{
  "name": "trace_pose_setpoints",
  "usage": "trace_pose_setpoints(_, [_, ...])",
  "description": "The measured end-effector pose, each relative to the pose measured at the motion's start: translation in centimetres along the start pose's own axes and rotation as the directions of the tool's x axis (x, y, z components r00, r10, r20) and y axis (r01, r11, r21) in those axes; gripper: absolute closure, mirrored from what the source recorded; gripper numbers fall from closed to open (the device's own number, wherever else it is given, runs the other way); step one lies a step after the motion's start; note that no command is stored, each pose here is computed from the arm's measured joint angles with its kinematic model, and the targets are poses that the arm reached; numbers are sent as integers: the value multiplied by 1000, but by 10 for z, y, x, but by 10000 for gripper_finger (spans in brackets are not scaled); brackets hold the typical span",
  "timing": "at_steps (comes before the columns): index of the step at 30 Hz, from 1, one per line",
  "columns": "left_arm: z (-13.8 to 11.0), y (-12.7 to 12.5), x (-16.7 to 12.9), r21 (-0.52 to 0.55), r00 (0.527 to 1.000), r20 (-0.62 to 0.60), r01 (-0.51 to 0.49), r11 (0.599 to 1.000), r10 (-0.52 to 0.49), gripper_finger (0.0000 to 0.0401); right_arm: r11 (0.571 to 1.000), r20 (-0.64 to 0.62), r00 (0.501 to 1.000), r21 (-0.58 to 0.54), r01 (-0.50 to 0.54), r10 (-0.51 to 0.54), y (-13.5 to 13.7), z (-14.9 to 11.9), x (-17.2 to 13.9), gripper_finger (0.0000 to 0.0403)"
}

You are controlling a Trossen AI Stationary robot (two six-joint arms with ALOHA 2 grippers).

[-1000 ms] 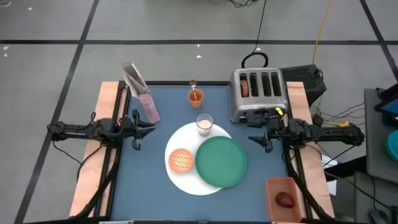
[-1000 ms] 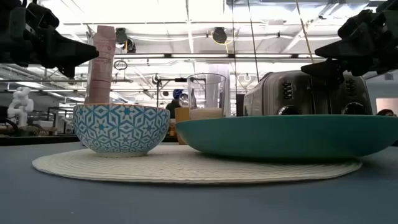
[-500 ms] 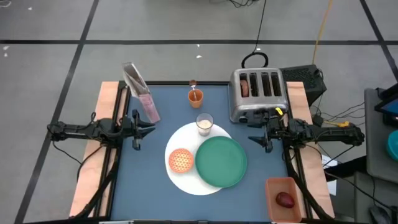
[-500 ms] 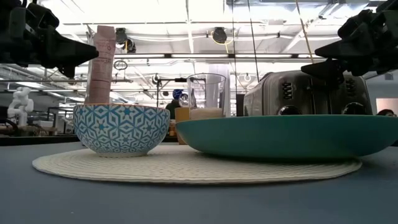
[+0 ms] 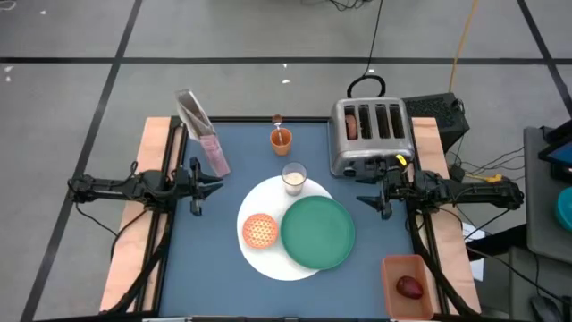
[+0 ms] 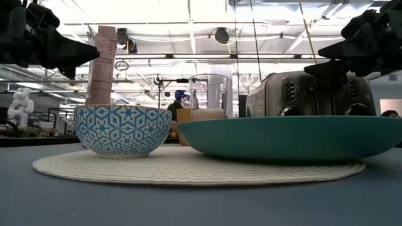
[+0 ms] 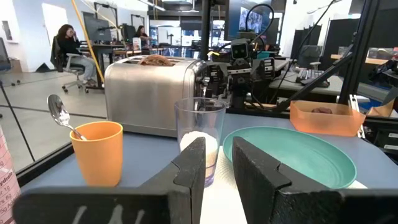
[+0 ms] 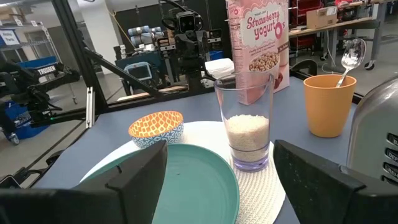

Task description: Arrange a breakfast setting

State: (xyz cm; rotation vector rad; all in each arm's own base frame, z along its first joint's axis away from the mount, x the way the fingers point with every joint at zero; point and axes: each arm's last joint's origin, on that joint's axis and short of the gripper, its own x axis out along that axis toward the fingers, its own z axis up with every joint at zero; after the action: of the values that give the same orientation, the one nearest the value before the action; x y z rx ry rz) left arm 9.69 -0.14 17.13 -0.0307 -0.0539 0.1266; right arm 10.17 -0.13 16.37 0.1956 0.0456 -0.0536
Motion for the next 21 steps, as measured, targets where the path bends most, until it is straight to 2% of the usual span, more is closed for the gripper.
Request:
trace_pose_setpoints(17, [0, 0, 0, -10, 1000, 5, 0, 1000, 0, 315, 1000, 0, 1000, 0, 0, 0, 0, 0, 0, 117])
trace_pose_setpoints(21, [0, 0, 0, -88, 1000, 5, 1, 996, 0, 315, 1000, 0, 1000, 0, 0, 0, 0, 0, 0, 117])
